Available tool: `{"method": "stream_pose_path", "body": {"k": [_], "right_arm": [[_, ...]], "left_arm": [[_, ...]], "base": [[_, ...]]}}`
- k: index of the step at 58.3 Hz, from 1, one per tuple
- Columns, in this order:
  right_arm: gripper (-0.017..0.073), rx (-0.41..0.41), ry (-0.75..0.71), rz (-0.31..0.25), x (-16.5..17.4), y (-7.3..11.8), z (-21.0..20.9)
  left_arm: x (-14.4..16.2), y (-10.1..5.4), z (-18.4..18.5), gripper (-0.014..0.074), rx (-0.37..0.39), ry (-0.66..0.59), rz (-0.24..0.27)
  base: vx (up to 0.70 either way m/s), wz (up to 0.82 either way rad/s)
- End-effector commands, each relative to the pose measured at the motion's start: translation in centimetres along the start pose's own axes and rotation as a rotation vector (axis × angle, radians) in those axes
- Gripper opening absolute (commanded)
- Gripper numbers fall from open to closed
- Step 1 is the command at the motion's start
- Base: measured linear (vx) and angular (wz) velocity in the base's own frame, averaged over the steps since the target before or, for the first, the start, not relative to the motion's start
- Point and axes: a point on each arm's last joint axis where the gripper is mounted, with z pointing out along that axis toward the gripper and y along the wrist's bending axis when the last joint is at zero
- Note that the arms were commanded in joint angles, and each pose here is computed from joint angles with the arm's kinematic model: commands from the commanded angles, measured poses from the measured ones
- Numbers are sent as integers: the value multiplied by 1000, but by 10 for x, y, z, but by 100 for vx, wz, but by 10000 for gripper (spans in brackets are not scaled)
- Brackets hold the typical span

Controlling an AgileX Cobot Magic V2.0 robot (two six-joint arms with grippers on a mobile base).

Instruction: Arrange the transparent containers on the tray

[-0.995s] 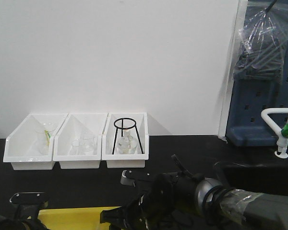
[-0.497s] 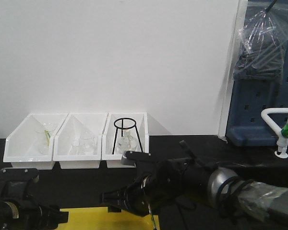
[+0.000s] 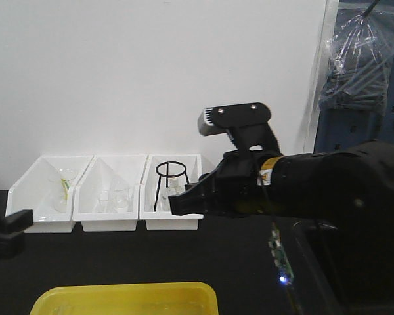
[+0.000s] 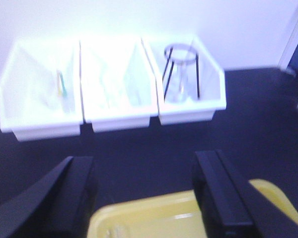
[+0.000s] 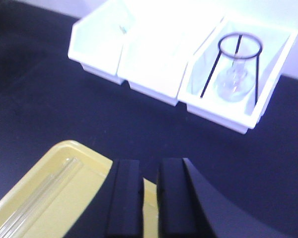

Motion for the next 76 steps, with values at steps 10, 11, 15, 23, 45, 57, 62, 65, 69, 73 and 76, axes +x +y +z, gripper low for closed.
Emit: {"method": "stream_pose_path", "body": {"k": [10, 11, 15, 23, 45, 57, 62, 65, 69, 73, 76], "right_arm": [[102, -9, -207, -15, -18, 1, -55], [102, -9, -207, -15, -18, 1, -55], [102, -9, -209, -16, -18, 1, -56], [103, -9, -203, -16, -18, 1, -56], [102, -9, -202, -16, -18, 1, -56], [104, -9, -202, -16, -18, 1, -56], [104, -9, -202, -16, -18, 1, -56], [104, -9, -202, -16, -18, 1, -56], [104, -9, -202, -16, -18, 1, -56], [104, -9, -202, -16, -18, 1, -56], [104, -9, -202, -16, -18, 1, -56]], "left_arm": [[-13, 0, -58, 357, 44, -237, 52], [-13, 0, -60, 345, 45, -244, 50], [-13, 0, -67, 307, 47, -266, 50], [-14, 0, -74, 241, 50, -288, 48], [-14, 1, -74, 198, 49, -284, 48], [10, 2, -79, 192, 81, -329, 40], [40, 5, -87, 148, 127, -429, 30], [57, 7, -95, 101, 147, -497, 31], [87, 13, -99, 32, 129, -508, 41], [114, 20, -101, -10, 91, -496, 37], [129, 25, -103, -10, 54, -490, 17]], "base": [[0, 0], [0, 0], [0, 0], [0, 0], [0, 0], [0, 0], [0, 0], [0, 0], [0, 0], [0, 0], [0, 1]]}}
